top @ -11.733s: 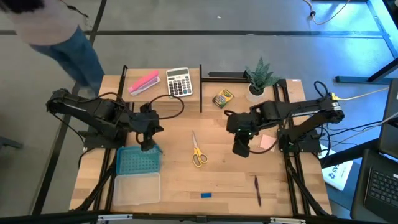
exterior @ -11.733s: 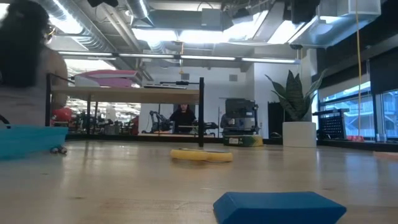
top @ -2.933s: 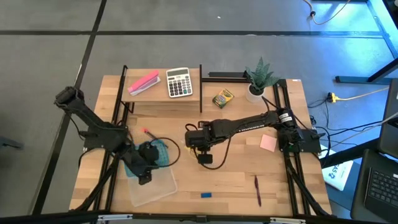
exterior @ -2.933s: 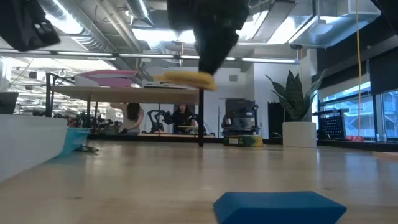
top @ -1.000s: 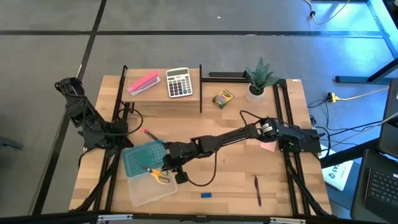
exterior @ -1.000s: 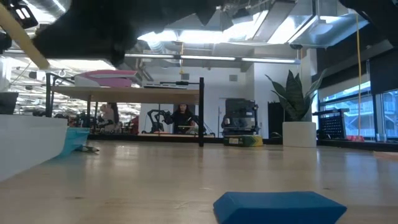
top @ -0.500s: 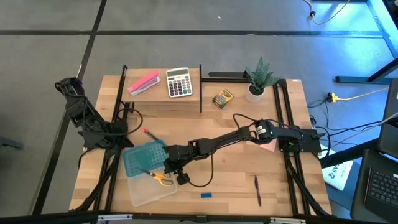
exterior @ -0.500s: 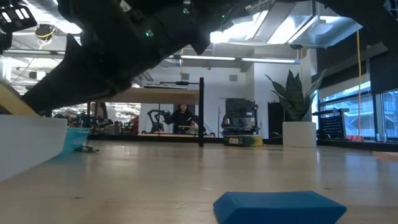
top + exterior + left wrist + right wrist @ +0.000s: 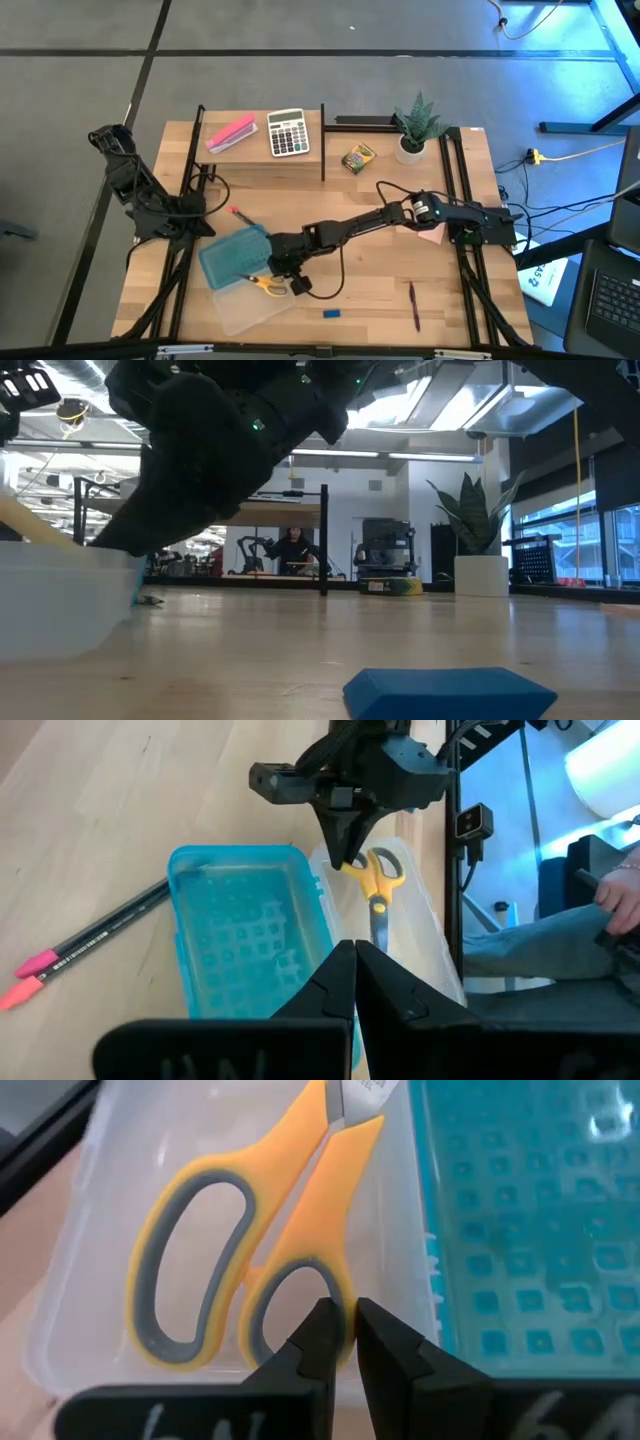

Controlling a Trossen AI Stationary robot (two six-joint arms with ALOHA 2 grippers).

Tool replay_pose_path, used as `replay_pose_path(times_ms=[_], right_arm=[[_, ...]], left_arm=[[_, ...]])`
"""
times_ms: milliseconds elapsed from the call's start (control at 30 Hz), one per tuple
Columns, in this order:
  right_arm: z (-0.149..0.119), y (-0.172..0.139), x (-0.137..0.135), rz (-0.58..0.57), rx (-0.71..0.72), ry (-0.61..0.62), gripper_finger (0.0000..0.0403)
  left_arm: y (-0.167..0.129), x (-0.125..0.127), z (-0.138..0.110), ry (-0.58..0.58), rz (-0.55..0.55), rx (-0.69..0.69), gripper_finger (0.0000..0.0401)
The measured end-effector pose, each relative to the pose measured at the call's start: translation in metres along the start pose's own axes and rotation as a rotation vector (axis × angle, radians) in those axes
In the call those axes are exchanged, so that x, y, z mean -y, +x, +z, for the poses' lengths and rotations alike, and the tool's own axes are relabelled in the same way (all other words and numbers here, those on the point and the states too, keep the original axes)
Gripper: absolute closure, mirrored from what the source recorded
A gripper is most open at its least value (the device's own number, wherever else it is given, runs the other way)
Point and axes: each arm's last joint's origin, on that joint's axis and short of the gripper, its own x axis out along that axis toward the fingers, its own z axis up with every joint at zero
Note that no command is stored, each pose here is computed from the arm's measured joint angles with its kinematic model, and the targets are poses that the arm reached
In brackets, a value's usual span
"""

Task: Pack school essentials
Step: Put the yellow scissors into the blue supply box

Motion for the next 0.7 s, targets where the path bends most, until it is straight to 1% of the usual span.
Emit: replay_pose_path(times_ms=[100,200,333,567,700], right_arm=[[-0.002,-0.002,-0.001,0.004,-0.029,0.0,0.0366],[-0.003,-0.004,-0.001,0.004,-0.056,-0.026,0.0366],[-0.001,-0.011,-0.001,-0.022,-0.081,-0.037,0.0366],[-0.005,-0.014,-0.001,-0.013,-0.131,-0.028,0.0366],[-0.008,-0.016,-0.002,-0.001,-0.166,-0.055,0.0366]], left_arm=[[0.0,0.0,0.0,0.006,0.001,0.002,0.0401],[0.0,0.0,0.0,0.019,0.002,0.003,0.0401],[0.0,0.0,0.0,0.021,0.002,0.004,0.0401],[0.0,0.0,0.0,0.027,0.002,0.005,0.0401],[0.0,0.0,0.0,0.028,0.003,0.005,0.0401]])
